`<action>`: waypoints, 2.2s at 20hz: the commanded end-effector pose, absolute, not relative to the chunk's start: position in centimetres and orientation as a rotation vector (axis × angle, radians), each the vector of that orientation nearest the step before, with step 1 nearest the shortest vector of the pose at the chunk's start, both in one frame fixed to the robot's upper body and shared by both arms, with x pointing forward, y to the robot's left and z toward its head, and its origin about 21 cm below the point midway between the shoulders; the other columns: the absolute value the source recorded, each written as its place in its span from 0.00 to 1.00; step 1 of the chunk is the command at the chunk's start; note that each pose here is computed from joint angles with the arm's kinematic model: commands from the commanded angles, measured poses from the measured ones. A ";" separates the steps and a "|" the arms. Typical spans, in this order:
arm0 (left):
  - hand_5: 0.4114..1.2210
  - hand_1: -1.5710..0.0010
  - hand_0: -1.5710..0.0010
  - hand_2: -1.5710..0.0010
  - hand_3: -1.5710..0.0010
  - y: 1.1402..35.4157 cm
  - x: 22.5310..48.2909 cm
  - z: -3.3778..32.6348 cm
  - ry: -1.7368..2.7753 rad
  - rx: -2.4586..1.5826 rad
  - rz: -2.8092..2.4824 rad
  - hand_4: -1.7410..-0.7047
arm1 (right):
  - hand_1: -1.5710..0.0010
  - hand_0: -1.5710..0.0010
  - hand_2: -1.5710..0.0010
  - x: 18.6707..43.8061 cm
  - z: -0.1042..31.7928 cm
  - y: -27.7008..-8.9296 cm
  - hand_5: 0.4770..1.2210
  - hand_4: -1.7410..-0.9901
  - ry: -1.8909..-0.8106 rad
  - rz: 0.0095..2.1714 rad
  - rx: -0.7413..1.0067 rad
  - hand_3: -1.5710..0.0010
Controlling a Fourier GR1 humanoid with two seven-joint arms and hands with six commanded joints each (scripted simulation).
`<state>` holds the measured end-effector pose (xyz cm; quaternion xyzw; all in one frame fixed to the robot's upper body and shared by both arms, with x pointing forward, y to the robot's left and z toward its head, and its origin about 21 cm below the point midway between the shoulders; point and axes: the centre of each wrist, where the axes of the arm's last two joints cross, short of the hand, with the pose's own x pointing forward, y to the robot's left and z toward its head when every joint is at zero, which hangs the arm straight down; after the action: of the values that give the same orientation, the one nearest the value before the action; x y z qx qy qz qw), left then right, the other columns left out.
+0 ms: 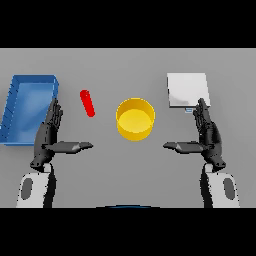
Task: Pick up the red beaker and tilt it to pour out 1 green nut into yellow bowl. Pick up the yellow bowl and place it on the metallic measuring scale.
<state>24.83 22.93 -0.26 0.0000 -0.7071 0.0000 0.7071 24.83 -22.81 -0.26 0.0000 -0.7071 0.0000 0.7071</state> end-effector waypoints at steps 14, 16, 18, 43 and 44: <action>0.31 1.00 1.00 1.00 1.00 21.5 22.6 1.3 -1.593 0.060 -0.187 0.54 | 1.00 1.00 1.00 23.6 1.0 -22.4 0.14 0.71 -1.637 0.227 -0.135 1.00; 0.30 1.00 1.00 1.00 1.00 21.5 22.5 1.4 -1.585 0.067 -0.202 0.55 | 1.00 1.00 1.00 23.7 1.2 -22.9 0.16 0.66 -1.637 0.214 -0.095 1.00; 0.30 1.00 1.00 1.00 1.00 21.0 23.1 1.2 -1.556 0.052 -0.203 0.54 | 1.00 1.00 1.00 23.7 1.1 -23.2 0.18 0.62 -1.641 0.210 -0.075 1.00; 0.35 1.00 1.00 1.00 1.00 18.1 35.3 -2.5 -1.575 0.112 -0.241 0.42 | 1.00 1.00 1.00 24.3 0.9 -23.8 0.23 0.59 -1.651 0.223 -0.109 1.00; 0.37 1.00 1.00 1.00 1.00 17.9 35.7 -2.4 -1.572 0.112 -0.225 0.40 | 1.00 1.00 1.00 24.3 1.1 -23.7 0.23 0.58 -1.649 0.212 -0.099 1.00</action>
<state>35.71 17.86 -2.34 0.0502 -0.7050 -0.1009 0.7002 24.31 -23.69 1.06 -0.0439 -0.7327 0.0941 0.6726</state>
